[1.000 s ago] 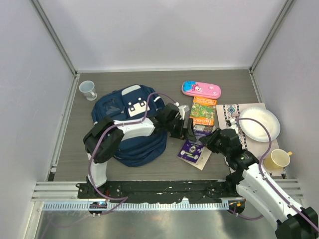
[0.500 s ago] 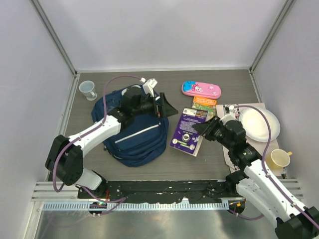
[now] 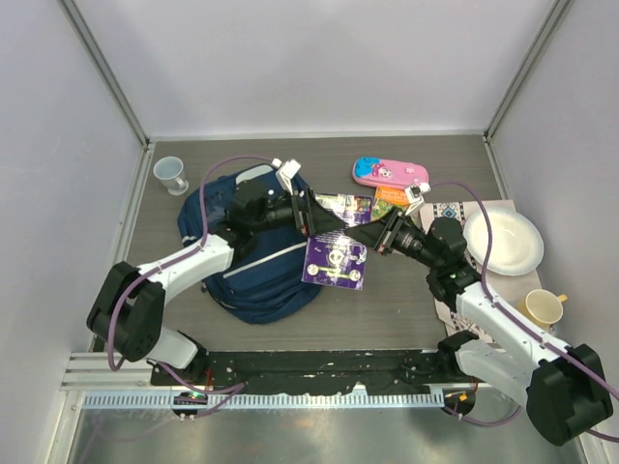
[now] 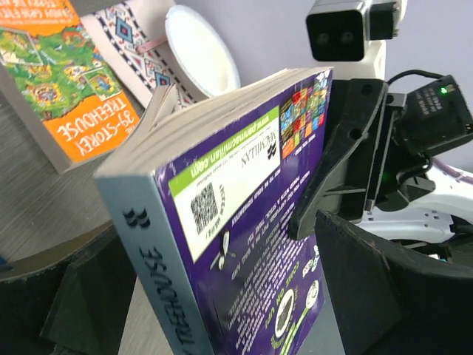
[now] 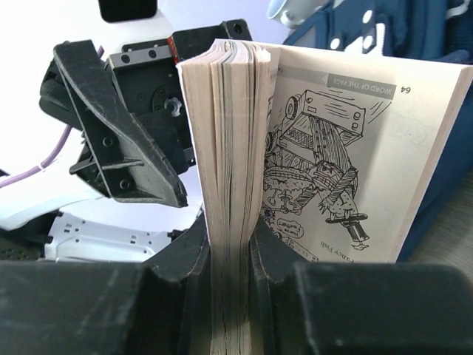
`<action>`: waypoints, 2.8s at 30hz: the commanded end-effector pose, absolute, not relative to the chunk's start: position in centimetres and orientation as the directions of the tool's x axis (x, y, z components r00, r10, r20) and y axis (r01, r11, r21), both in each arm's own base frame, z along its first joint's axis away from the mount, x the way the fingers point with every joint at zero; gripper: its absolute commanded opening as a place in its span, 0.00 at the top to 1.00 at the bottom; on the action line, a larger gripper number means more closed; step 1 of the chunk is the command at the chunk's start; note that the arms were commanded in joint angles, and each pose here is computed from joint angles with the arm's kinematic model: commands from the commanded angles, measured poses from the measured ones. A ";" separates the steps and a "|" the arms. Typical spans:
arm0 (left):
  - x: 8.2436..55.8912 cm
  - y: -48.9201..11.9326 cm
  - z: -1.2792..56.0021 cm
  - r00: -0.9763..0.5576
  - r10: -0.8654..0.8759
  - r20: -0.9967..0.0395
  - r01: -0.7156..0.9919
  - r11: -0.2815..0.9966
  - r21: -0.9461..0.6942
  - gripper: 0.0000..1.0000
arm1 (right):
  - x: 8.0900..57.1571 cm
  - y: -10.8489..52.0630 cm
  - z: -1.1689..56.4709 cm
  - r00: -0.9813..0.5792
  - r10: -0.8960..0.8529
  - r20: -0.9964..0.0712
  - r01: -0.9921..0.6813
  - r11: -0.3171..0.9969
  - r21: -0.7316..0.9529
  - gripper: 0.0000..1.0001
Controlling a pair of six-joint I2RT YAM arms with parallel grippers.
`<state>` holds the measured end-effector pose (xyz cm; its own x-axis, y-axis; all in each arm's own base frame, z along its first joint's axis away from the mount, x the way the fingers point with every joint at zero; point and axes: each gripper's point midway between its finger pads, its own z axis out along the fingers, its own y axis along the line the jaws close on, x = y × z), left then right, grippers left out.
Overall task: Pack the student bag
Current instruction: Pick up the book from the center of the board.
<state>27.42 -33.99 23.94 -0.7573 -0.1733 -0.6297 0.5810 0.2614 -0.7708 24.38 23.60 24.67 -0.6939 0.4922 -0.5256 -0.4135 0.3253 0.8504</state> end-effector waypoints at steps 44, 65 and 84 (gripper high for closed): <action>34.4 -25.5 35.6 -0.396 -0.771 -0.499 0.478 0.291 -0.829 1.00 | 24.2 28.2 25.5 -0.747 0.583 -0.318 -0.302 0.127 0.945 0.11; 33.5 -25.7 35.7 -0.463 -0.830 -0.312 0.500 0.046 -0.865 1.00 | 26.0 28.9 27.3 -0.704 0.650 -0.287 -0.379 -0.002 0.925 0.11; 31.8 -27.8 28.2 -0.613 -0.671 -0.418 0.401 0.193 -0.896 0.33 | 26.4 27.5 28.7 -0.618 0.685 -0.386 -0.433 0.113 0.894 0.99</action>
